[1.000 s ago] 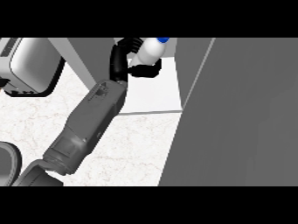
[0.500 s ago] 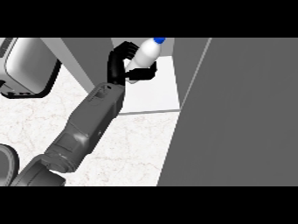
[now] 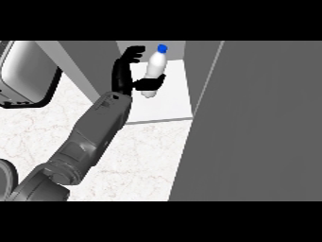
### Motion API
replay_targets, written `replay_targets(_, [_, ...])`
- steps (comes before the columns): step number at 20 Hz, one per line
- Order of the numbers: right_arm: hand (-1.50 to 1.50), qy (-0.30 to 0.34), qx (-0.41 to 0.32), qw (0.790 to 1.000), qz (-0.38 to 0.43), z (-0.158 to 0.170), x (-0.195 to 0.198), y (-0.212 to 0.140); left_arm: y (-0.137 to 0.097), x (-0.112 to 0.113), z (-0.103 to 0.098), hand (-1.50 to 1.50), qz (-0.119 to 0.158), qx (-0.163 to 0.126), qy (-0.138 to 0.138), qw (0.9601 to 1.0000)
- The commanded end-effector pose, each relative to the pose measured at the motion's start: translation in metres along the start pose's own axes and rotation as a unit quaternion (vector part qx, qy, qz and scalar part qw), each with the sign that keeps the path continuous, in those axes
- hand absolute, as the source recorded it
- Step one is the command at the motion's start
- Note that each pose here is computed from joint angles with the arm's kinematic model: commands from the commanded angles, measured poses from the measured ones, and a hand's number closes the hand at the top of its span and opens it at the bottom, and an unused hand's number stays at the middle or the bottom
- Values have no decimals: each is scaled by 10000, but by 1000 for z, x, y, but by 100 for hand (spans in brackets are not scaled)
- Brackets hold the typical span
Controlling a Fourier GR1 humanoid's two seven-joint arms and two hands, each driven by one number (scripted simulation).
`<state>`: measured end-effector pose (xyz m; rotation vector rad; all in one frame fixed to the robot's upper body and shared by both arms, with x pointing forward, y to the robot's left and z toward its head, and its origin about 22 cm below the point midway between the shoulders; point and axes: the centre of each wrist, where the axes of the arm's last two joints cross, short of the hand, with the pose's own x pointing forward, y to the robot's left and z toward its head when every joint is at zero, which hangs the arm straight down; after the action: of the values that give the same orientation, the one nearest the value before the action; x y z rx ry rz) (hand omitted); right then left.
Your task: Pick up the bottled water, place it into the cabinet and close the cabinet
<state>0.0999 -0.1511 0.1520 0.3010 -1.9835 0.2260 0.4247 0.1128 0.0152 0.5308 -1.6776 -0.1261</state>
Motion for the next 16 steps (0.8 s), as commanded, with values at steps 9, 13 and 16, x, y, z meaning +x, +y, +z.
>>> replay_targets(9, [-150,-121,136,9998,-57,1,19,-4,4,-14,5,-150,-583,209,58,9981])
replay_targets(13, [-150,-87,82,9999,-58,3,15,-3,-1,-7,5,-150,-503,202,-94,9985])
replay_targets(16, [-150,-77,158,9997,-180,7,15,-1,-3,1,1,-150,-67,53,-181,9998])
